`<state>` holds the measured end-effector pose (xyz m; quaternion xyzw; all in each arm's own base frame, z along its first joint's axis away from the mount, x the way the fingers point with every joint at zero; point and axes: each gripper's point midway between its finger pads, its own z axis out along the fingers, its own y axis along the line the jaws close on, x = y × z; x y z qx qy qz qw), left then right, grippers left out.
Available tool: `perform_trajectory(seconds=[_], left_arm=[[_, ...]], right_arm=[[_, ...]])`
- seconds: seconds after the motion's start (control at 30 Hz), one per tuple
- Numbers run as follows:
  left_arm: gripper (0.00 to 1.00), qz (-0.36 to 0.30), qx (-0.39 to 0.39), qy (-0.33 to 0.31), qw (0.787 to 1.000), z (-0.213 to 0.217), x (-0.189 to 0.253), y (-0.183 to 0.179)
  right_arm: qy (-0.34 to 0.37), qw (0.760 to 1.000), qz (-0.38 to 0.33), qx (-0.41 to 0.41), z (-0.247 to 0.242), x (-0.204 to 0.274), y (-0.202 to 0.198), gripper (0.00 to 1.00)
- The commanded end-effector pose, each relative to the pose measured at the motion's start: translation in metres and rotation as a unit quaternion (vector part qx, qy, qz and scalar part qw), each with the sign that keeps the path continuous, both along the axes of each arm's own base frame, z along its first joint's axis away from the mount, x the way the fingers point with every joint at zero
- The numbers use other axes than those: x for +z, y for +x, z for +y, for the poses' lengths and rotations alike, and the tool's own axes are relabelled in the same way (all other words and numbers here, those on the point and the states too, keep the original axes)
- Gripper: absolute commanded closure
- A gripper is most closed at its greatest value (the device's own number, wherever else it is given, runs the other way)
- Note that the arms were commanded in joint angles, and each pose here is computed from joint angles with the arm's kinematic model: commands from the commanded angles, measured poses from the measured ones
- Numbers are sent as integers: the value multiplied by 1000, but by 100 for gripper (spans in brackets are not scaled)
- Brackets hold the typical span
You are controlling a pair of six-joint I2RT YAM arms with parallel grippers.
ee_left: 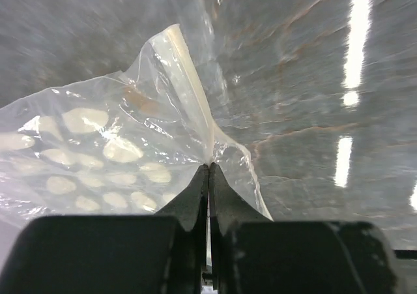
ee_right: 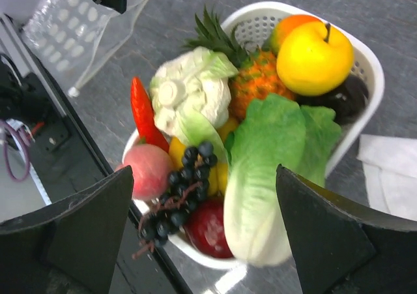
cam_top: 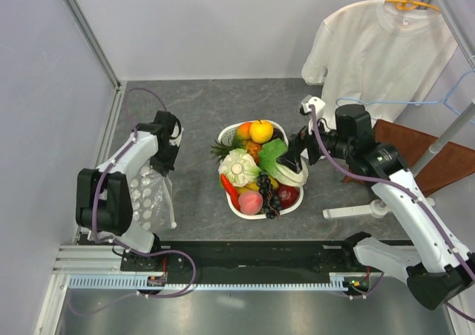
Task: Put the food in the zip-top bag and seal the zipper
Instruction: Pick up the zipper food storage bag at the corner of the board.
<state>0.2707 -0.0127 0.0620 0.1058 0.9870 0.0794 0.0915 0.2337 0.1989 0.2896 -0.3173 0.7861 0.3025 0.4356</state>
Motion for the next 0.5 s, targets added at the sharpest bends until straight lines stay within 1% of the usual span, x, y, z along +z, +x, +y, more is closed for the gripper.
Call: perform_trajectory(seconds=[0.0,0.03,0.07,0.1,0.13,0.17,0.2,0.23,0.27,0.3,0.33,0.37,0.4,0.43,0.47], left_arm=[[98,-109,-1,-87,990,-26,77,26],[98,-129,-21,-121,984,-39,96,29],[98,-154,-29,-136,978,-42,115,27],[98,-172,-33,-145,974,-45,127,27],[98,-193,-44,-165,966,-52,146,29],[98,-215,-51,-177,959,-55,163,24],[98,-227,-47,-186,955,-57,174,23],[98,-247,-53,-198,947,-61,192,22],[98,-256,-55,-207,943,-63,201,21],[98,-266,-54,-216,938,-65,212,16],[98,-281,-60,-225,931,-68,224,15],[98,-287,-50,-237,927,-70,231,14],[98,-294,-45,-248,922,-73,238,11],[98,-302,-50,-262,915,-78,247,10],[98,-308,-53,-272,910,-81,252,9]], right_arm=[[77,997,-6,-14,38,29,27,4],[92,996,6,-20,46,34,29,5],[95,995,18,-23,55,30,37,5],[113,993,5,-23,64,45,44,6],[120,993,5,-24,75,50,46,9],[133,990,23,-30,88,48,55,10],[150,988,18,-29,97,63,59,11],[159,987,25,-21,111,67,57,12],[166,985,41,-31,124,63,66,13],[179,983,30,-26,133,79,68,14],[182,983,31,-14,148,82,63,16],[179,983,33,-18,161,76,69,17],[190,981,24,-9,172,89,68,18],[185,982,34,7,191,81,63,19],[190,981,32,19,201,83,60,19]])
